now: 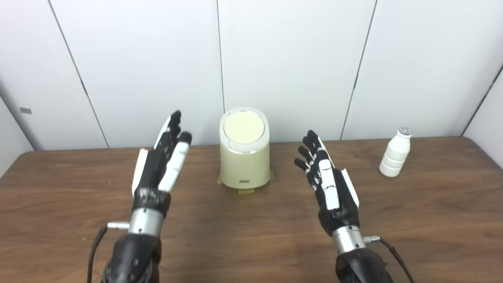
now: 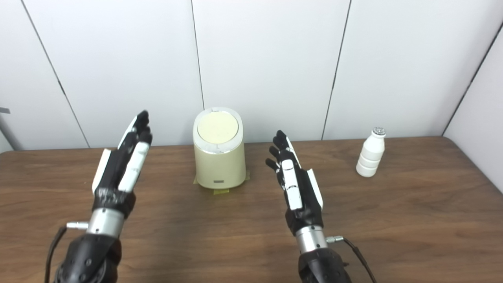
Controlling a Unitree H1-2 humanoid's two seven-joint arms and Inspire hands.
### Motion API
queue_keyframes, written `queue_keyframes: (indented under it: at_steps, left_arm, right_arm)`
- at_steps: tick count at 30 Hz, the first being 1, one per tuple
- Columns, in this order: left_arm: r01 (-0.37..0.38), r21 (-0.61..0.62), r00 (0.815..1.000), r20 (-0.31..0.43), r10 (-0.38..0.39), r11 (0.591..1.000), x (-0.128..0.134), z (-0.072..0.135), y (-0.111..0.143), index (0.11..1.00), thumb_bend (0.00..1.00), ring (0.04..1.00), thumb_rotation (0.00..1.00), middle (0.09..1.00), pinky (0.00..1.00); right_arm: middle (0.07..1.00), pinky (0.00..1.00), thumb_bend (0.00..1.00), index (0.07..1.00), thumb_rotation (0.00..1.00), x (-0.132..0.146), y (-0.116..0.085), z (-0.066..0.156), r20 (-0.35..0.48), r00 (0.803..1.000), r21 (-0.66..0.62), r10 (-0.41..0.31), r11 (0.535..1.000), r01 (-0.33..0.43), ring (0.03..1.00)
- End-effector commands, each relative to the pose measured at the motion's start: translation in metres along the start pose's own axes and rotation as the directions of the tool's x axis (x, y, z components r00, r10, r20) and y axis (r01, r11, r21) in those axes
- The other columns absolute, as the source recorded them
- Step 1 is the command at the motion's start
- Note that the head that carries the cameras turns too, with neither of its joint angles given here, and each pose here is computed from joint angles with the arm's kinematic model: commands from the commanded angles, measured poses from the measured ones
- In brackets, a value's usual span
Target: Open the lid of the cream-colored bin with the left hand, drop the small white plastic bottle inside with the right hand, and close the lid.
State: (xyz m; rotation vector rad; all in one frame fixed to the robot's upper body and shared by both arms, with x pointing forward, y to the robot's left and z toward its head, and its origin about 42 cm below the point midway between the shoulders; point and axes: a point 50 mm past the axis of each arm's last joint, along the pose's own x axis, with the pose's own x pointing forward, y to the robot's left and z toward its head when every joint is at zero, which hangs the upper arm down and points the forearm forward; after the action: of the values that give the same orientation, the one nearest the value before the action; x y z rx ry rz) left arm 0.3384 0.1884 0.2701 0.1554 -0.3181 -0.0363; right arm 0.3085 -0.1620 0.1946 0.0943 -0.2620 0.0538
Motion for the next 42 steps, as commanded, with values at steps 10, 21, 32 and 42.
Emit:
queue_keyframes:
  at_steps: [10, 21, 32, 42]
  left_arm:
    - [-0.060, 0.256, 0.998, -0.015, 0.066, 0.965, 0.072, 0.020, -0.022, 1.000, 0.98, 1.000, 0.55, 1.000, 1.00]
    - [-0.068, 0.390, 0.993, -0.064, 0.101, 0.918, 0.113, 0.019, -0.038, 1.000, 0.95, 1.000, 0.54, 1.000, 1.00]
    - [-0.050, 0.465, 0.989, -0.102, 0.109, 0.884, 0.135, 0.012, -0.056, 1.000, 0.95, 1.000, 0.47, 1.000, 0.99]
    - [-0.016, 0.536, 0.986, -0.132, 0.103, 0.844, 0.139, -0.007, -0.067, 1.000, 0.96, 1.000, 0.39, 1.000, 1.00]
  right_arm:
    - [0.961, 0.88, 0.14, 0.950, 1.00, 0.009, 0.005, 0.015, 0.096, 0.995, -0.001, 0.023, 1.000, -0.023, 0.945]
    - [0.958, 0.89, 0.15, 0.946, 1.00, 0.009, 0.005, 0.015, 0.076, 0.997, 0.009, 0.018, 1.000, -0.018, 0.944]
    - [0.961, 0.90, 0.15, 0.949, 1.00, 0.008, 0.005, 0.016, 0.078, 0.997, 0.008, 0.018, 1.000, -0.019, 0.948]
    - [0.960, 0.89, 0.14, 0.950, 1.00, 0.007, 0.005, 0.017, 0.080, 0.997, 0.009, 0.017, 1.000, -0.018, 0.947]
